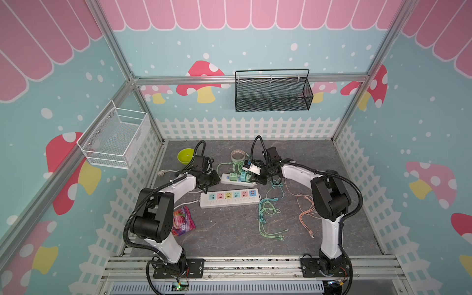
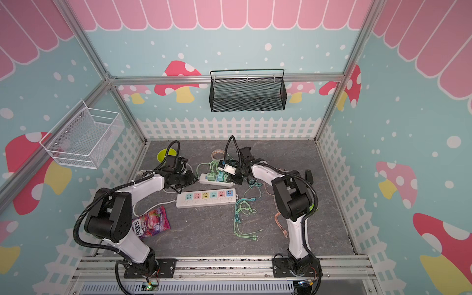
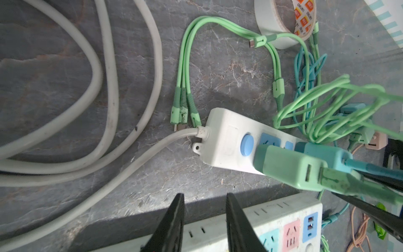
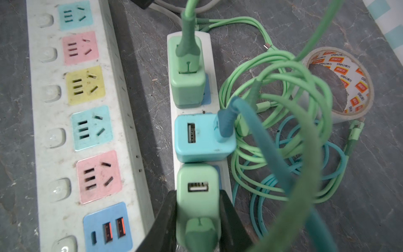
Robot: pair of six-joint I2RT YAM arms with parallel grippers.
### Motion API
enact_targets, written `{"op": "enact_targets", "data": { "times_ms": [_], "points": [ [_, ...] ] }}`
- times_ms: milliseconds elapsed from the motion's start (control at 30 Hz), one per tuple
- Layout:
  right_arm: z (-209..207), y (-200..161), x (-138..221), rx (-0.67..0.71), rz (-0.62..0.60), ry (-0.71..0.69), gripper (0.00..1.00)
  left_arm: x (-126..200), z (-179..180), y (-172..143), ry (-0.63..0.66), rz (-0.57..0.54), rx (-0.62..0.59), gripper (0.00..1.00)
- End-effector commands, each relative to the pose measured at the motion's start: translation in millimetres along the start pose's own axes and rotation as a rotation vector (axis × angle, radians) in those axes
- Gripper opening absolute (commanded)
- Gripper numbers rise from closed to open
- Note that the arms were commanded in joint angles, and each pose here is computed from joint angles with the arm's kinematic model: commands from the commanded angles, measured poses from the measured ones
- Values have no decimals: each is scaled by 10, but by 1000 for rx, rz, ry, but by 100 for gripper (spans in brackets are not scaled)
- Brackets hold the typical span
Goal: Insert plugs into power strip
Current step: Insert the plug into the socket.
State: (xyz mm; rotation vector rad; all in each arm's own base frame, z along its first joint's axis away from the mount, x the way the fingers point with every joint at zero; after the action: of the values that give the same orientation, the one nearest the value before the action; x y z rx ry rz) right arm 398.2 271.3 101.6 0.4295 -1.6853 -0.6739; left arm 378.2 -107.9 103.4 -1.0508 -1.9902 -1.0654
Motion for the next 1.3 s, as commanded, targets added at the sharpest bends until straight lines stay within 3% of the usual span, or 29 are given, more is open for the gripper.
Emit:
{"op": "enact_targets", "data": {
  "times_ms": [0, 300, 567, 933, 1067, 1267],
  "points": [
    [373, -1085, -312, -110, 425, 112, 0, 101, -35, 94, -5, -31, -12, 33],
    [282, -683, -157, -131, 273, 90, 2, 128, -38, 80, -11, -33, -15, 35],
    [222, -233, 143, -114, 116, 64, 31, 193, -10, 50, -10, -42, -19, 38],
    [273, -96, 323, -131, 61, 63, 65, 255, 13, 43, -16, -51, -23, 41],
    [320, -34, 450, -138, 39, 54, 74, 275, 16, 38, -18, -54, -25, 41],
    [522, -10, 597, -161, -7, 99, 75, 322, 17, 45, -21, -66, -27, 42]
  ]
}}
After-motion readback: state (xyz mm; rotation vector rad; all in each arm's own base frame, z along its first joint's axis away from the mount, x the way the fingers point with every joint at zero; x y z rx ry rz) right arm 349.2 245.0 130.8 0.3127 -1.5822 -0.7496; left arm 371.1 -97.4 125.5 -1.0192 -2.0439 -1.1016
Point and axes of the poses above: each gripper's point midway between its finger pads, its own x axis back along the fingers, its own z axis along the line the jaws close on, y = z × x, the point moved 4 cm from there along x, back along the fingers, and after that the axes turned 2 degrees about x, right-handed, at the moved point
